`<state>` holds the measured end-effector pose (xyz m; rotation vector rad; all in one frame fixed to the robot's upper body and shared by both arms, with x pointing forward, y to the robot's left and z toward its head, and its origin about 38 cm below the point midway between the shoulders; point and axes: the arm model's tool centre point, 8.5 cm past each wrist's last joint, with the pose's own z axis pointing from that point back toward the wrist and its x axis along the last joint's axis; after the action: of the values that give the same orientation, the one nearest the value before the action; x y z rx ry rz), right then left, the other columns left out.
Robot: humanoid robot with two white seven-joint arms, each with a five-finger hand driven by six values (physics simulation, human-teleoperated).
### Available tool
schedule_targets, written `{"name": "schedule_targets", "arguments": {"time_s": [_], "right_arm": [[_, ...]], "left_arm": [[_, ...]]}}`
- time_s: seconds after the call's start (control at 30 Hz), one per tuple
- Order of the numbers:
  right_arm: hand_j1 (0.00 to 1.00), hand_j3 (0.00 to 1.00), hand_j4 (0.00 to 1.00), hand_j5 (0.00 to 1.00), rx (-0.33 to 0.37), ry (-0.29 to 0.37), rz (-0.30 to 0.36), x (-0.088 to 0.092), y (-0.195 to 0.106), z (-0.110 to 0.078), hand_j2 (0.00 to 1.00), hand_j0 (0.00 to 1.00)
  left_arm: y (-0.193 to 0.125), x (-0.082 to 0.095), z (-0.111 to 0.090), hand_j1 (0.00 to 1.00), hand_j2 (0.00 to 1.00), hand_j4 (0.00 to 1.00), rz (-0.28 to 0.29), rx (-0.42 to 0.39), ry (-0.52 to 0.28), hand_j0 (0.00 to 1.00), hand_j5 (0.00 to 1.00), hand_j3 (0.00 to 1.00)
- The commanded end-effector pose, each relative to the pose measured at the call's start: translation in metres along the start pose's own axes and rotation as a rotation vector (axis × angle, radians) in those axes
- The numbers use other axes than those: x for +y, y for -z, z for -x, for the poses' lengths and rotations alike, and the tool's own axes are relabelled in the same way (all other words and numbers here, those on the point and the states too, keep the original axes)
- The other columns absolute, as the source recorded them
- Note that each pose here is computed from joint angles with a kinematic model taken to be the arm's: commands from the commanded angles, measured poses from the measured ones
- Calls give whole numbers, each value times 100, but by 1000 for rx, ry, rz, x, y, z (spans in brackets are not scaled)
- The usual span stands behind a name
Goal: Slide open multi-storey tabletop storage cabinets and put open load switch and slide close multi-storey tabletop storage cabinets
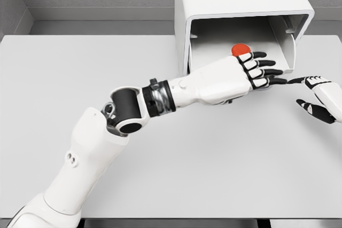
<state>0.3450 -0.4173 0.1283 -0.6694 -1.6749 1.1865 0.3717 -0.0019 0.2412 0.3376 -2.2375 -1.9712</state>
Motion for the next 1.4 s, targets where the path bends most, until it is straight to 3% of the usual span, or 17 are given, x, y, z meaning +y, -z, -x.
{"name": "schedule_targets", "arguments": {"time_s": [0.0, 0.6, 1.07, 1.37], "right_arm": [[69, 69, 69, 69, 1, 4, 4, -1, 0, 1, 69, 69], [69, 69, 69, 69, 0, 5, 3, -1, 0, 0, 69, 69], [69, 69, 69, 69, -1, 5, 4, 0, 0, 0, 69, 69], [70, 70, 70, 70, 2, 5, 4, -1, 0, 1, 70, 70]], "left_arm": [[1, -7, 2, 100, 100, 100, 13, 3, -20, 100, 100, 100], [-2, -18, 5, 100, 100, 100, 29, 18, -52, 100, 100, 100], [-6, -26, 22, 100, 100, 100, 46, 59, -80, 100, 100, 100], [-14, -14, 33, 100, 100, 100, 10, 92, -71, 100, 100, 100]]}}
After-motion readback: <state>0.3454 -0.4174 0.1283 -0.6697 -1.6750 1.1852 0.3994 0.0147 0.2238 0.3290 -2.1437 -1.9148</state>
